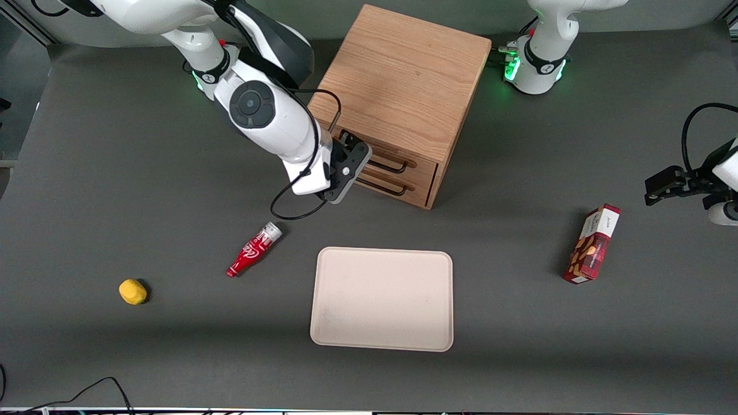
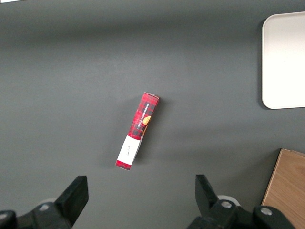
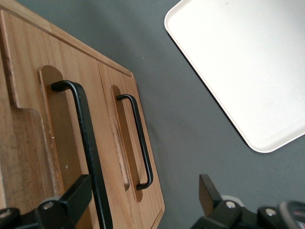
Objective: Open upper drawer
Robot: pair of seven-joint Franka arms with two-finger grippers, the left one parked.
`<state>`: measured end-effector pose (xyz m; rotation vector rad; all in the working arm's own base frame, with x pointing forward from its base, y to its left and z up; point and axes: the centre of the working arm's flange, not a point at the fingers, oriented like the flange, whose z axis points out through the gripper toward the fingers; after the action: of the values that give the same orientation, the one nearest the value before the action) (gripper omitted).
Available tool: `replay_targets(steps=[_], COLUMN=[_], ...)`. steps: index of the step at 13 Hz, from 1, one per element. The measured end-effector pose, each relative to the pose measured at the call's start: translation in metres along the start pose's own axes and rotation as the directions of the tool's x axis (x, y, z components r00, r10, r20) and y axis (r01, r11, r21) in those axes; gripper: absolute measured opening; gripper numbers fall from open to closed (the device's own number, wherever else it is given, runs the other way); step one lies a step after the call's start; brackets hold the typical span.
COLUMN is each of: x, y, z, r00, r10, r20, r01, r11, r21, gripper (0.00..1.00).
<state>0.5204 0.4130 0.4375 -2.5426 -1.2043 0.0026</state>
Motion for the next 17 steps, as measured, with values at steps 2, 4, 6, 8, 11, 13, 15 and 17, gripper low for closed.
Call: replay_targets(steps=[2,4,6,8,11,13,15,17], x=[-0.001,-0.002,-0.001,0.002,0.003,0.001,-0.001,-0.003], y=[0.009,0.017,0.015,0.008,0.005,0.005,0.003,-0.002], z=[-0.001,-0.003,-0.003,0.0,0.009,0.022,0.035,0.046], r00=[1.0,0.999,0.999,0.999,0.998,0.998,0.997,0.996], r10=[-0.012,-0.012,-0.012,-0.02,-0.022,-0.017,-0.014,-0.016], r20=[-0.017,-0.031,-0.038,-0.046,-0.056,-0.065,-0.081,-0.084], r01=[0.014,0.016,0.017,0.025,0.029,0.025,0.025,0.028], r11=[0.997,0.994,0.992,0.991,0.99,0.99,0.991,0.991], r21=[0.075,0.11,0.122,0.129,0.137,0.137,0.134,0.133], gripper=[1.0,1.0,1.0,1.0,1.0,1.0,1.0,1.0])
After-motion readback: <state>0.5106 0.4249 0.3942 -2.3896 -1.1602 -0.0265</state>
